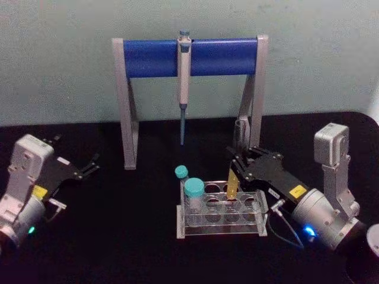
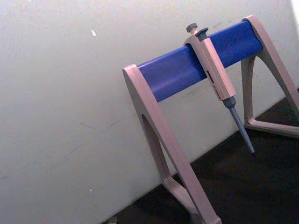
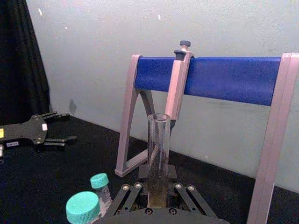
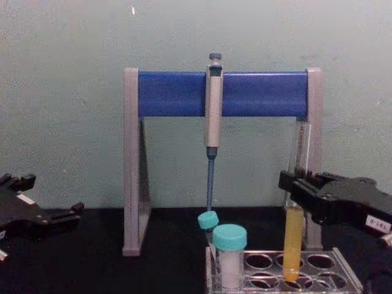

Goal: Pick up the test tube from the test tube rack, shake it, then place it back into the test tube rack.

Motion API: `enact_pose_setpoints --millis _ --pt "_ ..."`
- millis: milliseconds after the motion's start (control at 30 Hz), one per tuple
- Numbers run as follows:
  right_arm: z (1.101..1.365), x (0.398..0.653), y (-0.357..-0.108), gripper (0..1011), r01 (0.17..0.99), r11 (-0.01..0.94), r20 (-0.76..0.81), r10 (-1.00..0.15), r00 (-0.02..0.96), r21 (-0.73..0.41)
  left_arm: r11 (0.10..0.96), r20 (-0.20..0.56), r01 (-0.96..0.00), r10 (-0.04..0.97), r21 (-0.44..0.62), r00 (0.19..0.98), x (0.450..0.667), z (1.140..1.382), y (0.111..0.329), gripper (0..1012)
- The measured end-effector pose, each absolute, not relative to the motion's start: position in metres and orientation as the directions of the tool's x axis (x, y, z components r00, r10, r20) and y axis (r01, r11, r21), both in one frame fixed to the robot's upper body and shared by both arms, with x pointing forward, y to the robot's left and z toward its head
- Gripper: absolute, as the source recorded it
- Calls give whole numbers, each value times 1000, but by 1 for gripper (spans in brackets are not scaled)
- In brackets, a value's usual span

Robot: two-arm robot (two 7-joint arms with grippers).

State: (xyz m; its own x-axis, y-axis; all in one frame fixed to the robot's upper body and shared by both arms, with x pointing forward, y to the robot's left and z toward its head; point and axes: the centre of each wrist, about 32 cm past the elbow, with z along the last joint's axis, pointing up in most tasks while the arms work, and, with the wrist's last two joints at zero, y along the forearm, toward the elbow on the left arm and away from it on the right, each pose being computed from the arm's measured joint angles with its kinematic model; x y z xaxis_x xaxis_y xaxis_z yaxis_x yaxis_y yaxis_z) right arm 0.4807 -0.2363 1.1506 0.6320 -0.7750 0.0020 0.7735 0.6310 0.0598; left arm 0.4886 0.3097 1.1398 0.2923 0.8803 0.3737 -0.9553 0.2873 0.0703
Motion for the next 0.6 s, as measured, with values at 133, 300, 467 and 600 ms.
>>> enact_pose_setpoints --millis 133,300,467,600 --pt "1148 480 -236 220 775 629 -4 -776 631 54 287 374 -955 880 70 292 489 1140 310 1010" --pt "1145 480 -236 220 777 627 -11 -778 628 48 287 374 -955 880 70 292 489 1140 310 1009" --pt "1141 479 -235 220 780 625 -23 -780 626 43 287 374 -955 880 70 292 489 1140 310 1010" --pt "1140 479 -235 220 781 623 -28 -781 624 40 287 374 -955 880 70 292 489 1140 310 1010"
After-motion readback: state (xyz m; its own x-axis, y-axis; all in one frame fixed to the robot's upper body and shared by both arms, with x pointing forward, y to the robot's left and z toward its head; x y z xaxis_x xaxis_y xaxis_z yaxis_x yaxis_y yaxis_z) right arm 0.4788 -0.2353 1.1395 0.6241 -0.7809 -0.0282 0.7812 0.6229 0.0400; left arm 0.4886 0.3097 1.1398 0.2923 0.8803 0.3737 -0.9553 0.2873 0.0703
